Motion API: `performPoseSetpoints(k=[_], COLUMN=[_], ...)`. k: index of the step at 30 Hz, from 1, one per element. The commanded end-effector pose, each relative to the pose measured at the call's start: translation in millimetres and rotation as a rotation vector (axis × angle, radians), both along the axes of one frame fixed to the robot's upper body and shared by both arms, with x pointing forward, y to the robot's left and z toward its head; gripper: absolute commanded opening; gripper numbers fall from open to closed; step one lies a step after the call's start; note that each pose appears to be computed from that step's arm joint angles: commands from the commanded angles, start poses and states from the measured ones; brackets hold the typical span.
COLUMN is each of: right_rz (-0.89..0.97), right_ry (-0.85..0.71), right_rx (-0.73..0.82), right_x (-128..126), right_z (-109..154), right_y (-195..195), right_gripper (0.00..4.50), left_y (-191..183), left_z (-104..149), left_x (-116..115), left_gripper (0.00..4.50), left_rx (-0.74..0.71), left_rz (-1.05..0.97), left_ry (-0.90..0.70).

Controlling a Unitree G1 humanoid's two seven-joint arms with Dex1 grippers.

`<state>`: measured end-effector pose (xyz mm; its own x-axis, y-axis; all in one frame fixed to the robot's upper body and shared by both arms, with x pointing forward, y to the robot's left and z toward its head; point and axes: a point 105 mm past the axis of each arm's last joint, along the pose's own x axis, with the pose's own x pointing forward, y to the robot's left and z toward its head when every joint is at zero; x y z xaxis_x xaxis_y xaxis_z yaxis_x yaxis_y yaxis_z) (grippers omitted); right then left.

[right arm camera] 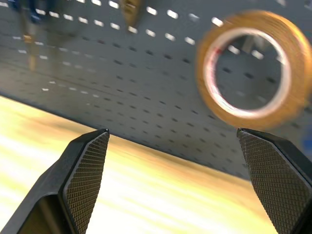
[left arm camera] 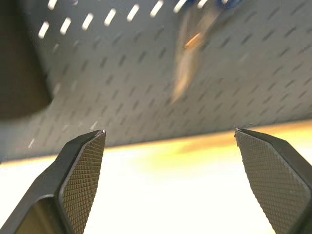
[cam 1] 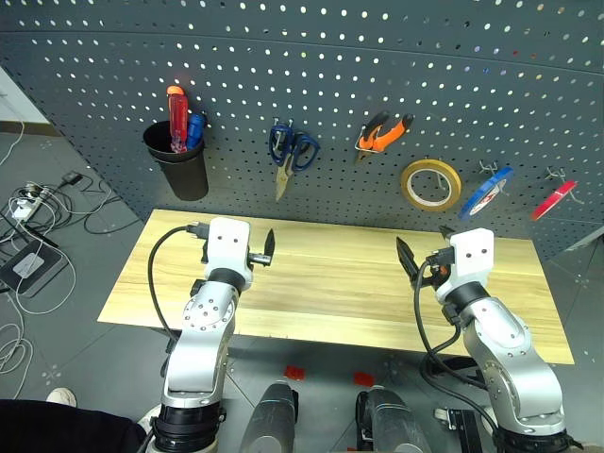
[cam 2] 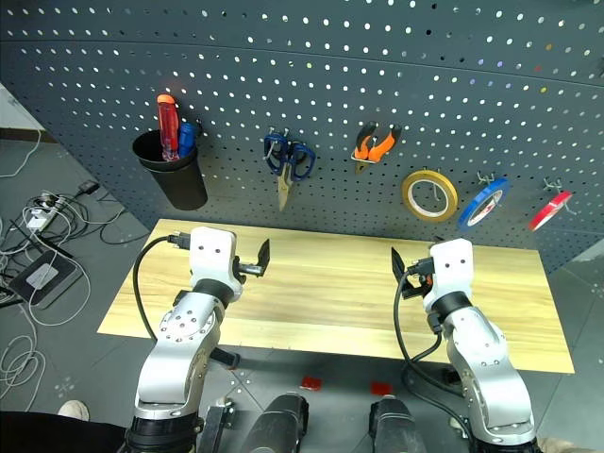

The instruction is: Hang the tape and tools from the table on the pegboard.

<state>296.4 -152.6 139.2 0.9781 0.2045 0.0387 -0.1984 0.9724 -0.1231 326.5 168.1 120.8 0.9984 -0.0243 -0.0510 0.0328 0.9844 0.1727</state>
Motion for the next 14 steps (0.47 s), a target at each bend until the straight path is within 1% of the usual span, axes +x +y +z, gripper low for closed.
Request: performPoseSetpoints(k=[1,4,6,9,11,14], right_rz=[-0.147,-0.227,-0.243,-0.269,-0.286,-0.297], right_ry=[0.038,0.116,0.147,0.214,0.233,0.240], right_rx=[-0.027,-0.018,-0.009,0.025,0.036,0.032], right_x=[0.6,-1.2,-2.7,-8.2,-9.6,-9.3], right_z=[-12.0,-30.1,-36.7,-55.2,-61.0,-62.9], right_y=[-23.7,-34.4,-36.2,-39.2,-42.9,-46.6], right_gripper=[4.50,4.50,4.50,4.50,4.50,4.50], left_y=[9.1,11.5,11.5,10.9,10.7,11.0], left_z=[-14.1,-28.3,-30.9,-36.7,-40.8,-44.4], left_x=[-5.5,-12.1,-13.9,-17.6,-18.7,-18.6], left_gripper=[4.47,4.47,4.47,4.47,4.47,4.47], left_rx=[-0.066,-0.068,-0.063,-0.074,-0.076,-0.077], left_rz=[0.040,0.038,0.034,0.021,0.014,0.010], left_ry=[0.055,0.111,0.123,0.143,0.157,0.179])
